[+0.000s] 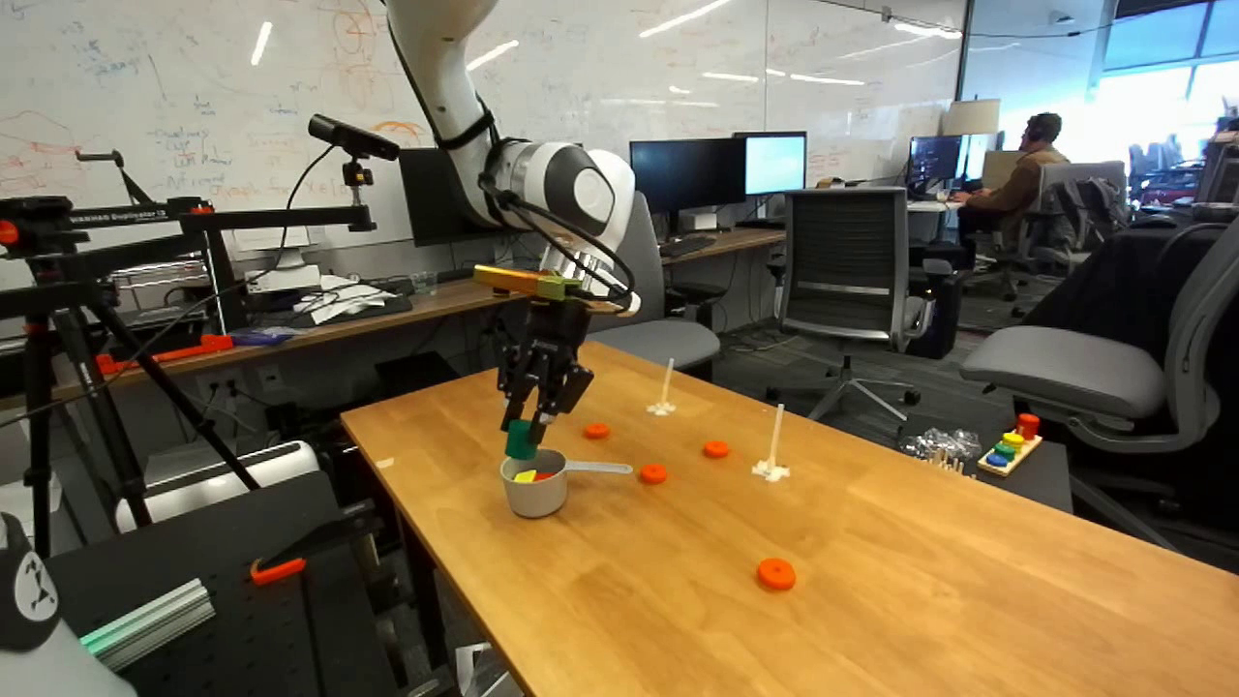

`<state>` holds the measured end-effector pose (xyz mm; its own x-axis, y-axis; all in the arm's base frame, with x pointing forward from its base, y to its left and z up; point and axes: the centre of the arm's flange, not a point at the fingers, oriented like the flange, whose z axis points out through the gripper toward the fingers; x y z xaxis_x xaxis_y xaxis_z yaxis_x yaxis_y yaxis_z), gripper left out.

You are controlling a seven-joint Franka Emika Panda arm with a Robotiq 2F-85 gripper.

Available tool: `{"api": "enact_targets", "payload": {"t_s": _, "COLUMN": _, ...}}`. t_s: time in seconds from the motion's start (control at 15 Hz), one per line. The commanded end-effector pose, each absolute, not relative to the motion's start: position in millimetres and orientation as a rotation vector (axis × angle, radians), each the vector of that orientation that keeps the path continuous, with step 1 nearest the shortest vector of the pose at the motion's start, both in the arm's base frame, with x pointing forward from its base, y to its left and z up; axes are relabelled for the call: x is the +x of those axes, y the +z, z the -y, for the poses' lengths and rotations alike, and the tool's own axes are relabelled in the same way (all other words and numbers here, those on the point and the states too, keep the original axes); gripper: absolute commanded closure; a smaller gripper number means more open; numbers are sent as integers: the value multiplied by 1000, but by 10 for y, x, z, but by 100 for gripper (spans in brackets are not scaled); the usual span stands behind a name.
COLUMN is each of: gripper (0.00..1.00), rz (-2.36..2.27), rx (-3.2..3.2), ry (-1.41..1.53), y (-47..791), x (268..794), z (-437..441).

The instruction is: Put all the blocks in the cup

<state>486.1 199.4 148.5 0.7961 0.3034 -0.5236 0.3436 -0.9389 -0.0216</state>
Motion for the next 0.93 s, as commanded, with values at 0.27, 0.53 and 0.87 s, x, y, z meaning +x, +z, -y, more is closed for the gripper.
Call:
{"api": "enact_targets", "payload": {"t_s": 0.27, "gripper": 82, "rz": -566, "rx": 2894, "ry": -815, "y": 1542, "x": 4386, "z": -1843}}
{"api": "enact_targets", "payload": {"t_s": 0.53, "gripper": 82, "rz": -547, "rx": 2913, "ry": -765, "y": 1516, "x": 4575, "z": -1910}}
{"api": "enact_targets", "payload": {"t_s": 0.87, "gripper": 82, "rz": -547, "rx": 2927, "ry": -719, "y": 1508, "x": 4763, "z": -2012}}
